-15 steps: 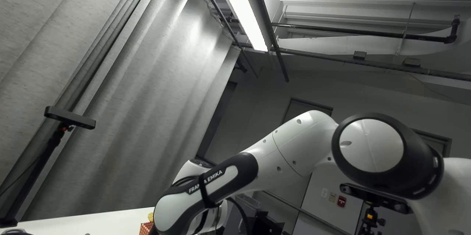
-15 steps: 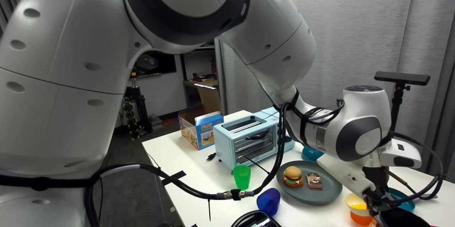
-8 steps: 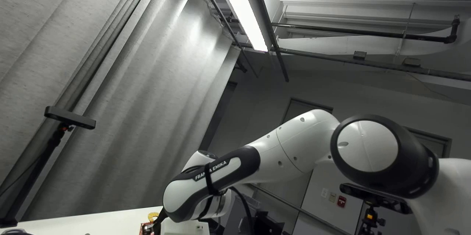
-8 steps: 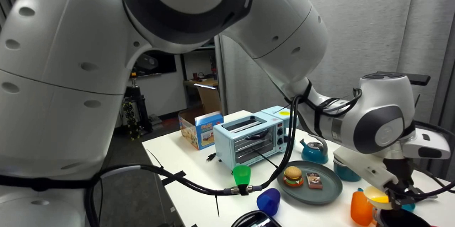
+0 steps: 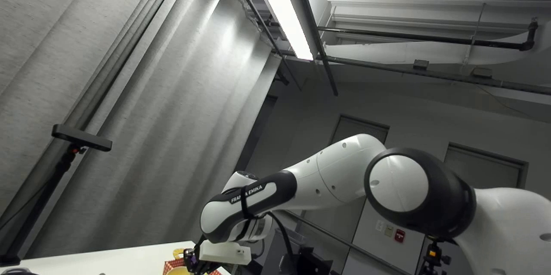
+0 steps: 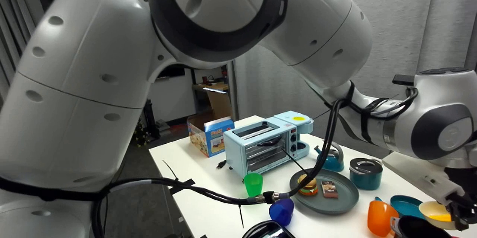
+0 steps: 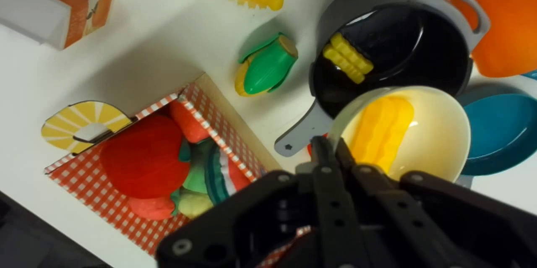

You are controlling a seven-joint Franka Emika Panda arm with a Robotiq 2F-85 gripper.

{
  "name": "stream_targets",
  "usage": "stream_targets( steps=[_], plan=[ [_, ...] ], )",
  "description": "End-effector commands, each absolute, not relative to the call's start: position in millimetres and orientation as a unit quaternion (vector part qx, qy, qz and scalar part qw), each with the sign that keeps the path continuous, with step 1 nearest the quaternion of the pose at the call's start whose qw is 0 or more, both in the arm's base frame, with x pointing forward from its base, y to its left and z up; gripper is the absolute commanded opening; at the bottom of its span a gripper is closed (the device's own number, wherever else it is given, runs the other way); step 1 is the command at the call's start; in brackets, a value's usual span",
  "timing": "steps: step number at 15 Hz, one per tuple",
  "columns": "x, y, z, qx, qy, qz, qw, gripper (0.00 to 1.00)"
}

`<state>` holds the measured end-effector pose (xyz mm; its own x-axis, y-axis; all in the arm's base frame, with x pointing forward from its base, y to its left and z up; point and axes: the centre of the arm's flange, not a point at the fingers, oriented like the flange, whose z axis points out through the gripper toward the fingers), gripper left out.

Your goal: Pour the content from the two small white bowls into the pot

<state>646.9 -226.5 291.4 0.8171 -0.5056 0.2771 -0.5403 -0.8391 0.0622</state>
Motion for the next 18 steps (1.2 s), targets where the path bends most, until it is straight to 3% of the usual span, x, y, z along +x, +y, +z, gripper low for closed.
stream_targets(
  steps=[1,9,18],
  plan=[
    [670,-236,277,0.944,-0.284,0.121,0.114,0.01],
    [677,-195,235,0.951,-0.225,0.108,0.181,0.01],
    [683,-163,238,0.925,-0.165,0.187,0.286,0.01]
  ],
)
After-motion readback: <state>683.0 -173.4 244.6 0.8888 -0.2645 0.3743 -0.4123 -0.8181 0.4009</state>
